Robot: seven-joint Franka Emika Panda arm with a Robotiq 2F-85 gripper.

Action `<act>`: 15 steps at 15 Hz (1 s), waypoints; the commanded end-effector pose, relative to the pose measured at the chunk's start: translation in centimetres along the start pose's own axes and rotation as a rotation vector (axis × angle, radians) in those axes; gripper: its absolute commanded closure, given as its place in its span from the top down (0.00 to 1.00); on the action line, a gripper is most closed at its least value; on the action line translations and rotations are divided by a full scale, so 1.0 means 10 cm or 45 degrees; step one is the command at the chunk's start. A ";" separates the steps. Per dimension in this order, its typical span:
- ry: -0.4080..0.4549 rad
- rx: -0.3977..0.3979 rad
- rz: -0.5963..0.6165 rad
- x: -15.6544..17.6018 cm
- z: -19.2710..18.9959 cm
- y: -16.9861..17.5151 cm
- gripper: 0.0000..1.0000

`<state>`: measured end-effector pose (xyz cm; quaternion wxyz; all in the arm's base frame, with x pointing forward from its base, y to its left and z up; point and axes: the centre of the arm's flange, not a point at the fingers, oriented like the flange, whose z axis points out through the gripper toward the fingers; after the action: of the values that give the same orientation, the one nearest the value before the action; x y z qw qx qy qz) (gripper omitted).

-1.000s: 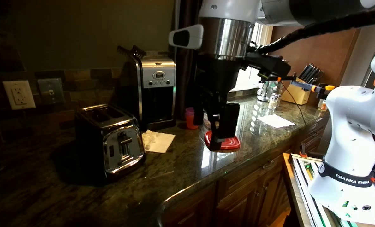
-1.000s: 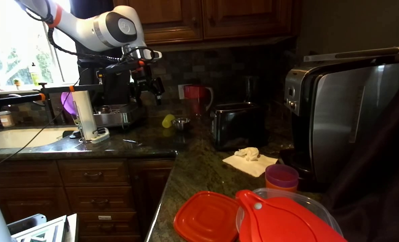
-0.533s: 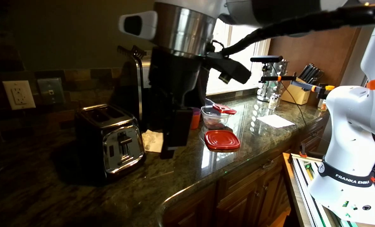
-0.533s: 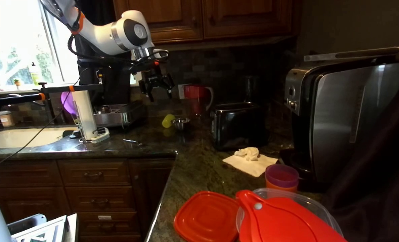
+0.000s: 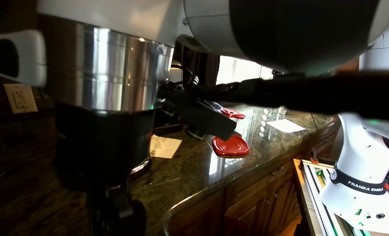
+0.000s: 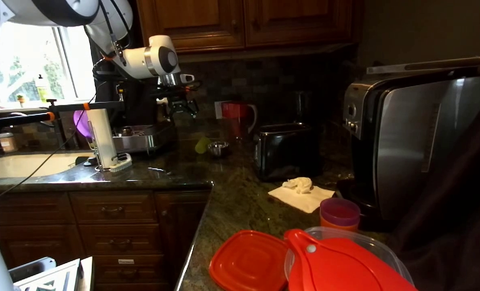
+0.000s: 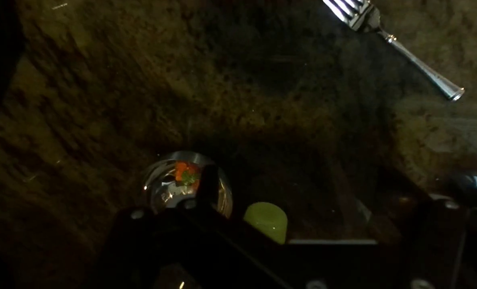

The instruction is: Pick up the yellow cup and put it on top of the toaster

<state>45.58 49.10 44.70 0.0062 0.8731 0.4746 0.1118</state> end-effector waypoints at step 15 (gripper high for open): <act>0.163 0.201 0.095 1.39 0.85 0.16 1.00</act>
<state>53.93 54.50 39.75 -0.0587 0.8815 0.4506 0.1281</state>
